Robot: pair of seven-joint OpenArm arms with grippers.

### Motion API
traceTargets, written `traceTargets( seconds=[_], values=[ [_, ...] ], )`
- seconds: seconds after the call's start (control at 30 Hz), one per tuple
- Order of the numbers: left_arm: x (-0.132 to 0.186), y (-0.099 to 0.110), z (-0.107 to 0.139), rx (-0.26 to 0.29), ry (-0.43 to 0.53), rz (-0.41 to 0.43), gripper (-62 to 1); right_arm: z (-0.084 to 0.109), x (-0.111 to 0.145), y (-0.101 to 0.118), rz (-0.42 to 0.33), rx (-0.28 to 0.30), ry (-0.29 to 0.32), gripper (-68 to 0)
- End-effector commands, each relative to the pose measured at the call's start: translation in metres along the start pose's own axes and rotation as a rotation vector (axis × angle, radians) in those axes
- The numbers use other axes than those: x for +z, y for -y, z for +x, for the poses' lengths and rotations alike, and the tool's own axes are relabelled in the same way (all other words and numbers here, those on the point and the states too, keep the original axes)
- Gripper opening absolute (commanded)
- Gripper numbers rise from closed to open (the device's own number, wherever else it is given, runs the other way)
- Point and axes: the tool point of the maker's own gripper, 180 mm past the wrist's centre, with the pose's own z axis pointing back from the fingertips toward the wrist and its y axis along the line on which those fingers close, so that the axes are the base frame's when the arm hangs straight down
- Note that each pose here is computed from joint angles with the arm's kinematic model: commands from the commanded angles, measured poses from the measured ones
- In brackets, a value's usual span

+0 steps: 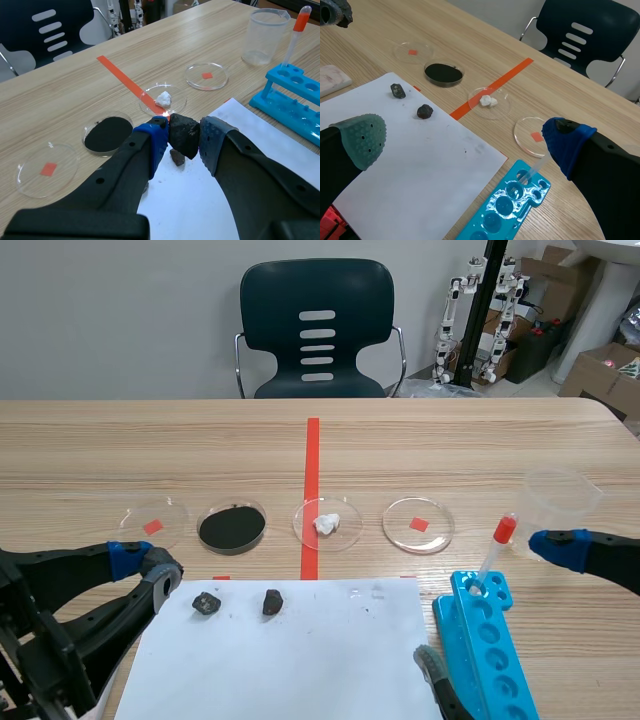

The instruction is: Rub the mineral on the streak plate below the first streak

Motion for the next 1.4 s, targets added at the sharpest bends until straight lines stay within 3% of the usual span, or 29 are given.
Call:
traceTargets(
  seconds=[0.0, 0.93, 1.07, 1.23, 1.37],
  values=[
    [-0.002, 0.0, 0.01, 0.006, 0.04, 0.008, -47.9, 0.012, -0.002, 0.004, -0.012, 0.007, 0.041, 0.4],
    [-0.002, -0.002, 0.008, 0.005, 0.03, 0.016, -47.9, 0.012, -0.002, 0.004, -0.012, 0.007, 0.041, 0.4],
    [-0.005, -0.008, -0.005, 0.05, -0.053, 0.03, -47.9, 0.012, -0.002, 0.004, -0.012, 0.007, 0.041, 0.4],
    [-0.009, -0.023, -0.033, 0.123, -0.248, 0.045, -47.9, 0.012, -0.002, 0.004, -0.012, 0.007, 0.041, 0.4],
    [-0.002, -0.027, -0.057, 0.149, -0.418, 0.033, -47.9, 0.012, -0.002, 0.004, -0.012, 0.007, 0.041, 0.4]
  ],
)
